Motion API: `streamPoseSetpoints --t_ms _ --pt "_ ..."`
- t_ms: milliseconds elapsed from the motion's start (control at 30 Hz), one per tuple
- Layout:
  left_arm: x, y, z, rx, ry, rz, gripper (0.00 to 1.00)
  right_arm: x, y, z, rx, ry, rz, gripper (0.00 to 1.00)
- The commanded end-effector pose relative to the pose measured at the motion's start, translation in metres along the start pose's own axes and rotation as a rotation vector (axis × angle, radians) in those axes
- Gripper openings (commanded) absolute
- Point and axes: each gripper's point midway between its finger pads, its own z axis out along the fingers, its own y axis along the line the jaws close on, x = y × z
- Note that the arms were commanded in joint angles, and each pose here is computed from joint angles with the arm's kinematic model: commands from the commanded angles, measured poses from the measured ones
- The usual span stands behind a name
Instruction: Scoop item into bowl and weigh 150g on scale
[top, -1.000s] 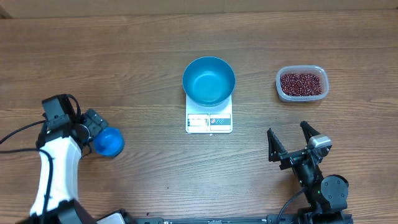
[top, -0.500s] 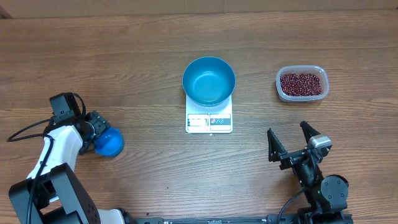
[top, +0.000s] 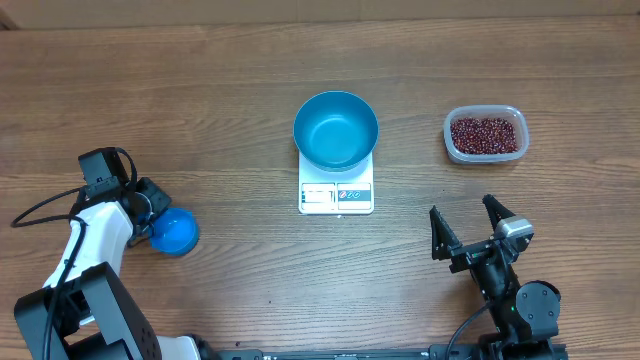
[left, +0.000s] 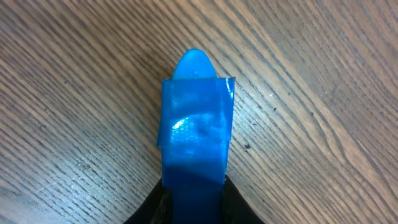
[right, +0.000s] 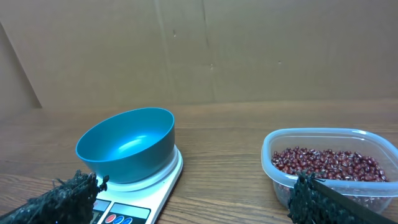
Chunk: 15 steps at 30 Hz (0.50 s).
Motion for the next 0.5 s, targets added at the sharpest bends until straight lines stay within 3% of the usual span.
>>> streamPoseSetpoints --t_ms 0,133,233,367,467 --pt "0.004 -0.003 0.002 0.023 0.020 0.001 0.09 0.002 0.002 0.000 -0.010 -0.001 0.006 1.00" --pt "0.003 -0.023 -0.003 0.121 0.052 -0.092 0.04 0.002 0.002 0.000 -0.010 -0.001 0.006 1.00" --pt "0.003 -0.034 -0.008 0.166 0.090 -0.271 0.04 0.002 0.002 0.000 -0.011 -0.001 0.006 1.00" --pt "0.011 -0.031 -0.009 0.129 0.144 -0.568 0.04 0.002 0.002 0.000 -0.010 -0.001 0.006 1.00" --pt "0.018 -0.030 -0.009 0.101 0.175 -0.710 0.04 0.002 0.002 0.000 -0.010 -0.001 0.006 1.00"
